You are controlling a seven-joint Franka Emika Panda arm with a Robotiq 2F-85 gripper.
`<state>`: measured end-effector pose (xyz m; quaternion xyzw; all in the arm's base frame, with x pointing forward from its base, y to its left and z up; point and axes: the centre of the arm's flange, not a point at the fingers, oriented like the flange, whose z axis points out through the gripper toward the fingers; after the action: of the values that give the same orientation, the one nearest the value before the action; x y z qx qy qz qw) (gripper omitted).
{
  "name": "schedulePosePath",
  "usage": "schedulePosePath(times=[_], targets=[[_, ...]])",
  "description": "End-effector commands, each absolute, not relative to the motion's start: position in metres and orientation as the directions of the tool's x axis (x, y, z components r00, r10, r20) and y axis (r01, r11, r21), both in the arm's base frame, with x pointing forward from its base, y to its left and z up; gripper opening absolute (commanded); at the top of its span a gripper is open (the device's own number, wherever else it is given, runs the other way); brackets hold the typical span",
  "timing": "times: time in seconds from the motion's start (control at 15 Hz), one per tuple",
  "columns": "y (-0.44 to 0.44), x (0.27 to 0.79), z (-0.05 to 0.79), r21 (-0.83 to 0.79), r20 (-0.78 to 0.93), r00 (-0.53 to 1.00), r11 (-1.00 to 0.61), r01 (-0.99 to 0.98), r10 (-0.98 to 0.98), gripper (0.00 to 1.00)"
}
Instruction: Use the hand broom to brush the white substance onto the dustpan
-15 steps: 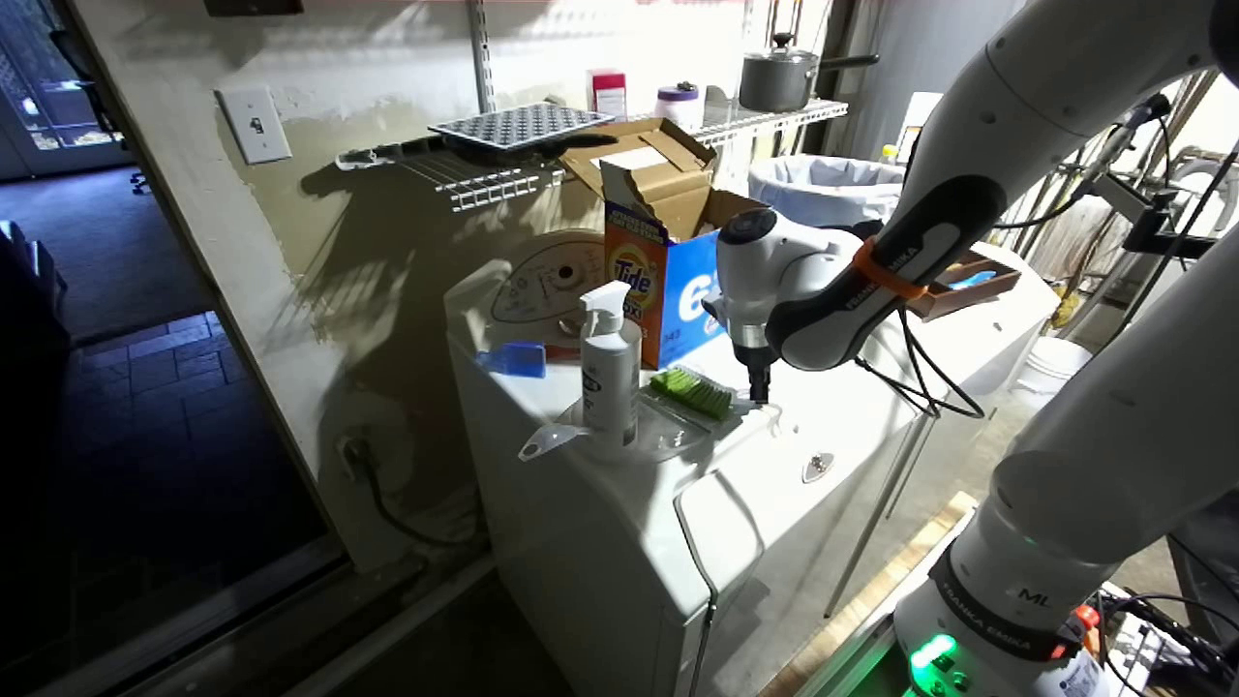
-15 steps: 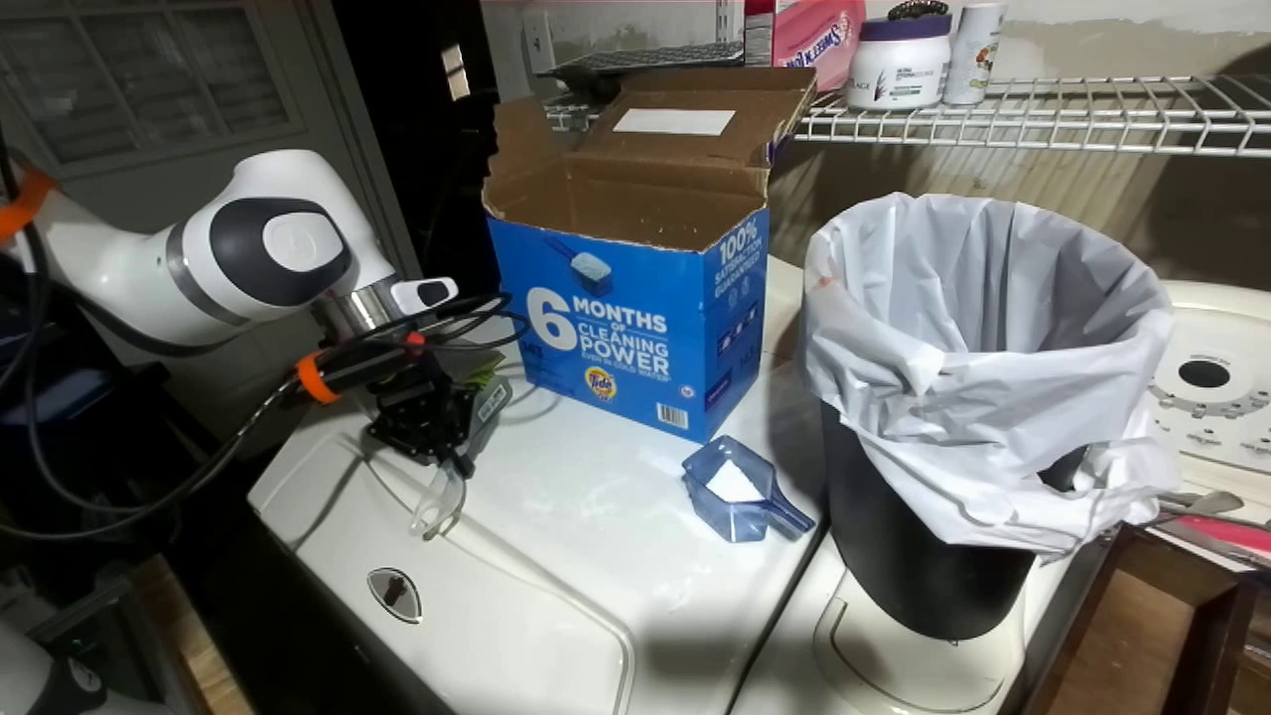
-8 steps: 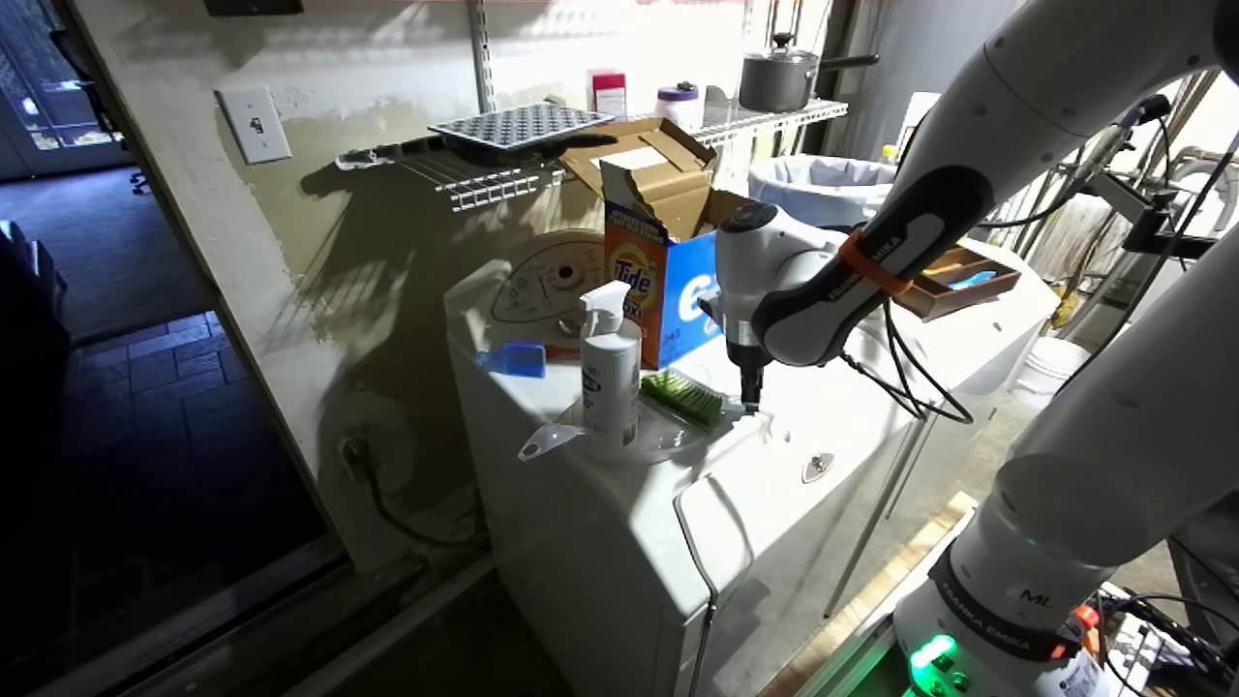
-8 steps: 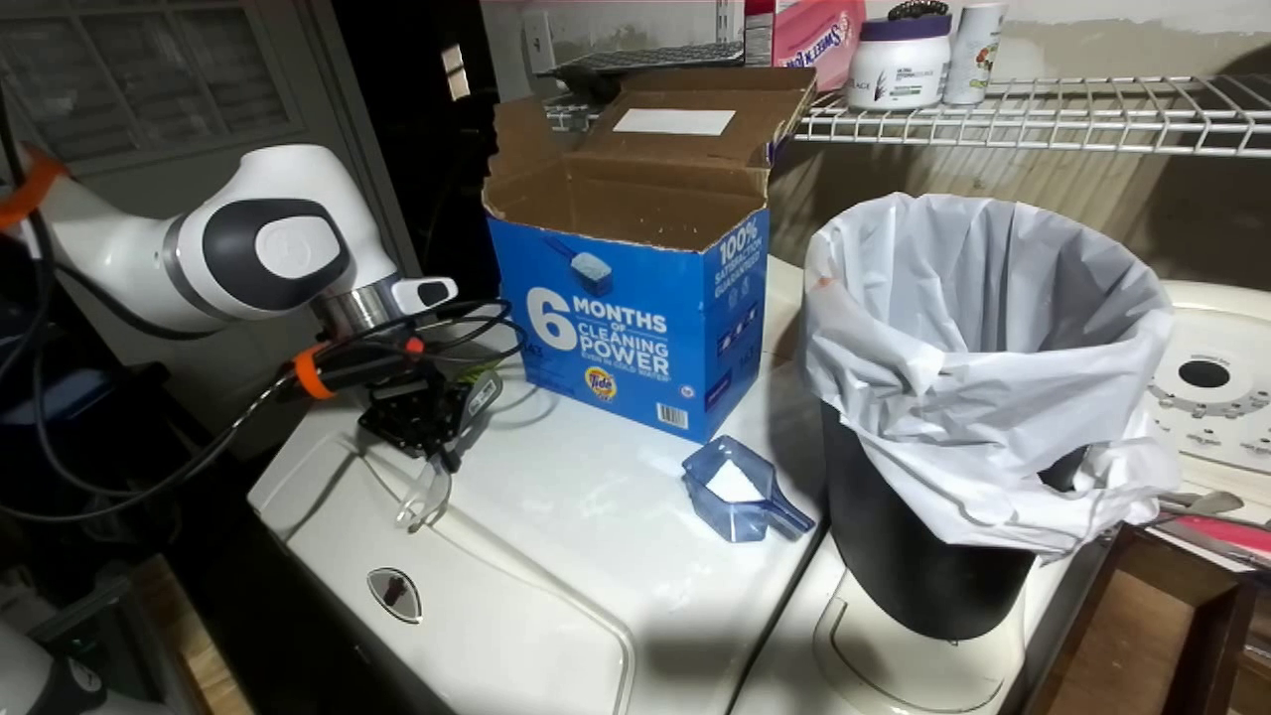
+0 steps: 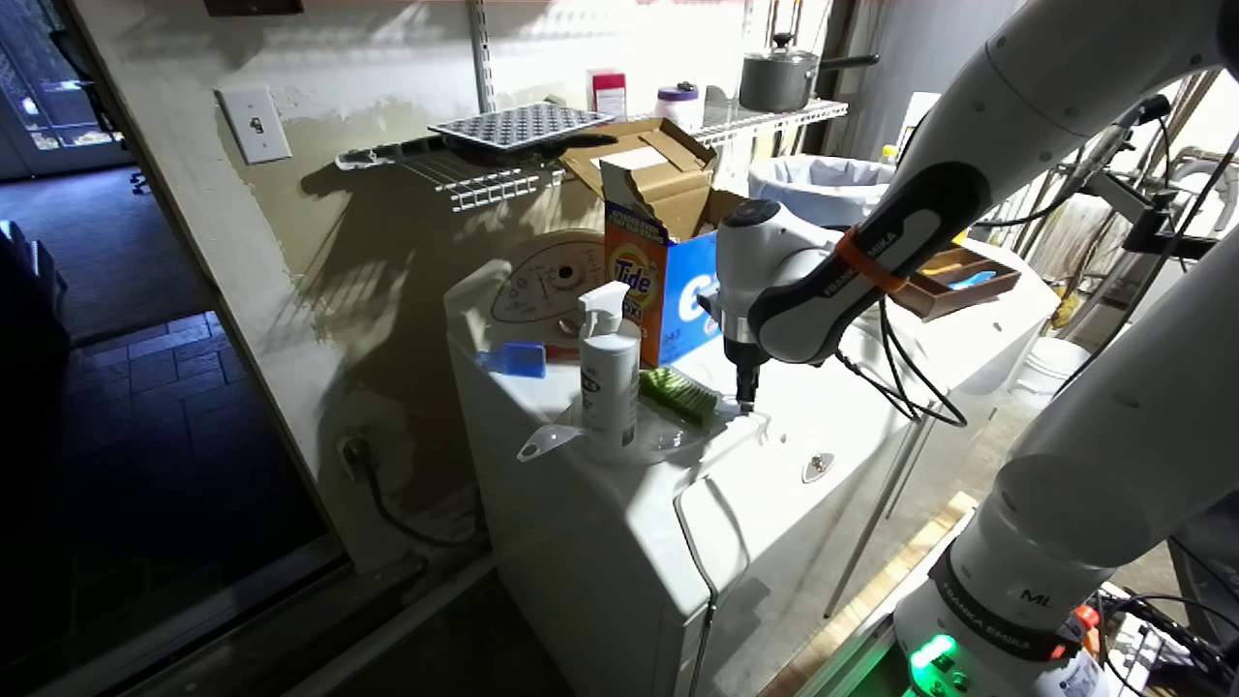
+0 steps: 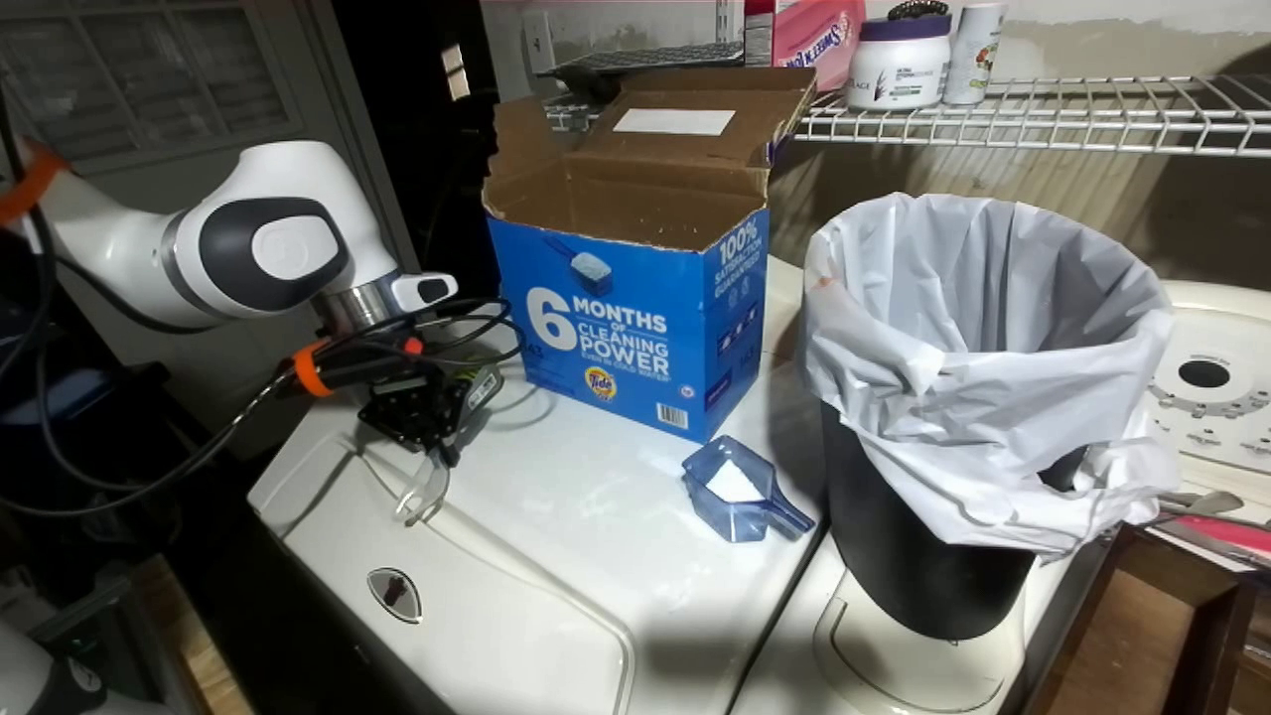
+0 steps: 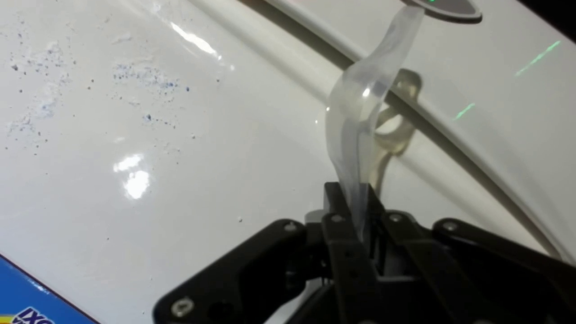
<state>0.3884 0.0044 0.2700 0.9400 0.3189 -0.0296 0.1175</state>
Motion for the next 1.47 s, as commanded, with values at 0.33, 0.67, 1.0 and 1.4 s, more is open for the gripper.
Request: schedulePosePath(times=[0.33,0.67,1.0,1.4], targets=[[0.011,0.391,0.283,0.198,-0.063,0.783,-0.761,0.617,0.619,0.03],[0.012,0.391,0.285,0.168,-0.03,0.774,-0.76,0.628,0.632,0.03],[0.013,0.389,0.287,0.125,-0.009,0.76,-0.753,0.646,0.65,0.03],[0.011,0.388,0.291,0.128,0.005,0.766,-0.76,0.637,0.643,0.03]])
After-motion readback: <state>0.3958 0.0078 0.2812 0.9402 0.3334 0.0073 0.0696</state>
